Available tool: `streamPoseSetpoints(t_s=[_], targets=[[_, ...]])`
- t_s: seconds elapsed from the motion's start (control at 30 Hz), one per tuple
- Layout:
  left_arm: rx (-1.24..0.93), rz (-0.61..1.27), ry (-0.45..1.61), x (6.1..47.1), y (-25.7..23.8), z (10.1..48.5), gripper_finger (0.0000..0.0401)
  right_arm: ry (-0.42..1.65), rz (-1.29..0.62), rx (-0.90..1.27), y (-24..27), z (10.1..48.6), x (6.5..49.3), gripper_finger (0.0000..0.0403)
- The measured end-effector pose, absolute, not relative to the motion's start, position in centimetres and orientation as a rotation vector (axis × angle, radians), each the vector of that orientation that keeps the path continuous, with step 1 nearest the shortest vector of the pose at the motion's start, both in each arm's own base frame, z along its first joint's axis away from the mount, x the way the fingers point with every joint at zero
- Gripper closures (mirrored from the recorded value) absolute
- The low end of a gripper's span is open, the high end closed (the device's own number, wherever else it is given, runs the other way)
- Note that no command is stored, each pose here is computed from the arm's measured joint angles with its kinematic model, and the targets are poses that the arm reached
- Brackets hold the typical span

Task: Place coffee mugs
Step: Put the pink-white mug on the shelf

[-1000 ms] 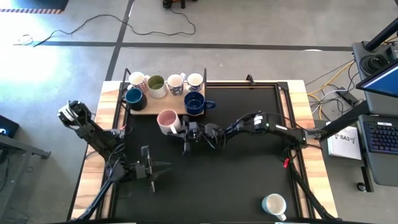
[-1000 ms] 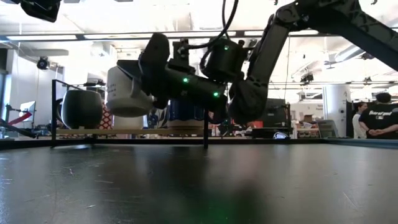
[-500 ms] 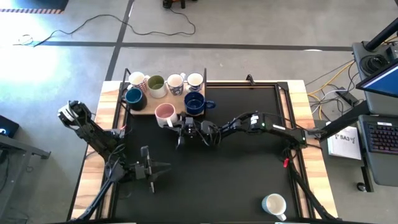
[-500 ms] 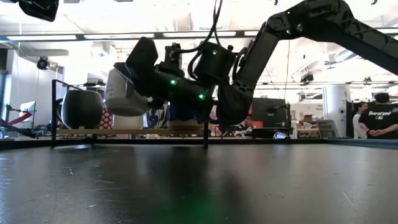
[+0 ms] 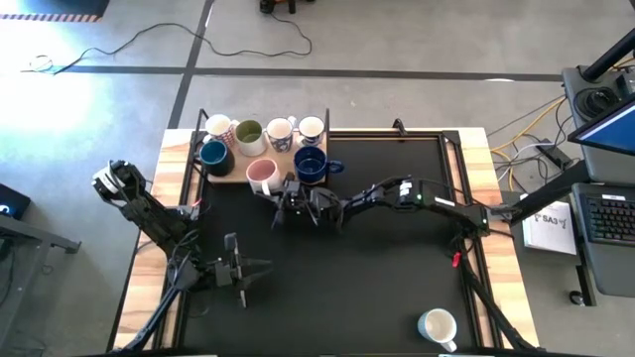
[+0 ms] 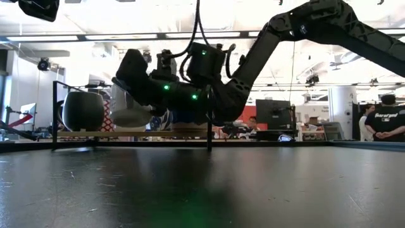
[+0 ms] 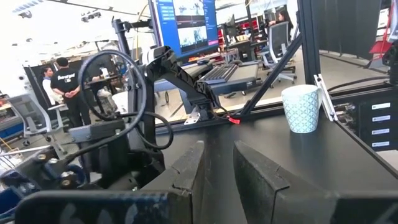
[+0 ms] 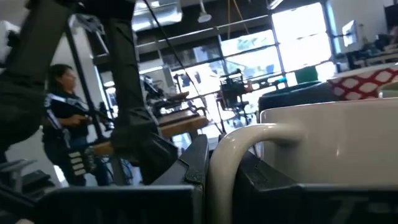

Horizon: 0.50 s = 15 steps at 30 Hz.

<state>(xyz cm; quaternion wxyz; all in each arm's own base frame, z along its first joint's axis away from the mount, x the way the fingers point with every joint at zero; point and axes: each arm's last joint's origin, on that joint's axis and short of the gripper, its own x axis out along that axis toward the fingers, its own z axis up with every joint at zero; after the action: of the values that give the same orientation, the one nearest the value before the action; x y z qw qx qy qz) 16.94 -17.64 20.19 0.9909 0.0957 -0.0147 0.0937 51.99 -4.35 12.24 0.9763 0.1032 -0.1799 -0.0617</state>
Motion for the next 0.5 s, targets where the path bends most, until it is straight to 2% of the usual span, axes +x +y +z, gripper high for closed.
streamPoseSetpoints(t_s=[0.5], targets=[[0.193,0.185,-0.029,16.9,-17.7,20.2,0.0335,-0.309,-0.191,0.204,-5.1,13.0,53.1,0.0381]])
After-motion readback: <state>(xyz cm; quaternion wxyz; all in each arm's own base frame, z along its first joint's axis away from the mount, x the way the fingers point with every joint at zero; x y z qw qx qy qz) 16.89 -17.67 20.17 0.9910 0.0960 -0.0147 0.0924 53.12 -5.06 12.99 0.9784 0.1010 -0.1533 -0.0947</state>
